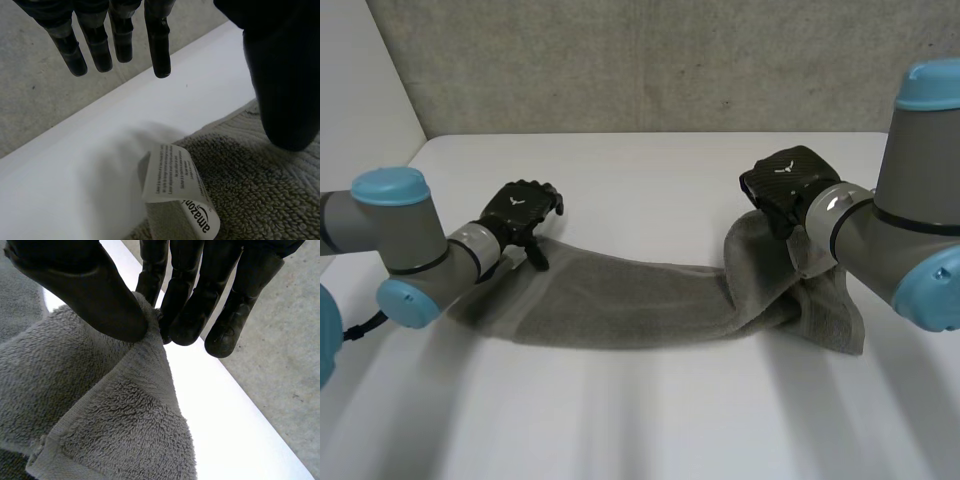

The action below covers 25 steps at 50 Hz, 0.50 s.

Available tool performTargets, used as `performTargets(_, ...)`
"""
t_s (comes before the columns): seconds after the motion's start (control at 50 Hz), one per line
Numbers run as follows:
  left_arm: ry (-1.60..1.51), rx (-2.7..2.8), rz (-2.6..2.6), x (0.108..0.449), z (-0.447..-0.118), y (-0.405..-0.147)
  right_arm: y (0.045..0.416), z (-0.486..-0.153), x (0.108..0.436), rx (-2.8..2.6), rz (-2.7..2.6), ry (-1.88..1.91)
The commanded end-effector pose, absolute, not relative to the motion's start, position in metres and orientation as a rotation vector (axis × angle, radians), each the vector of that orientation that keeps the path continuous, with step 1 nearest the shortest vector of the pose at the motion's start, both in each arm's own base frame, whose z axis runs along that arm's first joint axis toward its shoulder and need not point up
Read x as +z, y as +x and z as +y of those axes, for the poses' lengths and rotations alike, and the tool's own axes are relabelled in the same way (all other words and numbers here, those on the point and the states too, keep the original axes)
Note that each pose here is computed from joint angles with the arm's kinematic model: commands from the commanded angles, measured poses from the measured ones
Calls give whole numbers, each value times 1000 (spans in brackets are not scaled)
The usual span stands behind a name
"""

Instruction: Fold the towel.

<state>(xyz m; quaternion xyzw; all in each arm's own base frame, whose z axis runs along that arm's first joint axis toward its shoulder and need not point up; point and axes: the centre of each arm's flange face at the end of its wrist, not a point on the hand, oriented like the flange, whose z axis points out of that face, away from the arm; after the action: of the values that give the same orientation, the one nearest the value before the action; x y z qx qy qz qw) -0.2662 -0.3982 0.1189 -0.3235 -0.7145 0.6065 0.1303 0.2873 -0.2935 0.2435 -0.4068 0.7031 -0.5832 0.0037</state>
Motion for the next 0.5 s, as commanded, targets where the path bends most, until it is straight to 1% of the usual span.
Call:
performTargets(0.02,-915,1754,-2126,114,-408,-269,287,-291,233,-1807,2207,-1281)
performTargets(0.18,-919,1713,-2169,106,-410,-271,287,-292,228,-1795,2214,-1284)
performTargets(0.32,-915,1709,-2181,111,-409,-270,287,-292,227,-1791,2216,-1285)
performTargets(0.5,-866,1717,-2292,122,-406,-260,288,-293,224,-1781,2222,-1288)
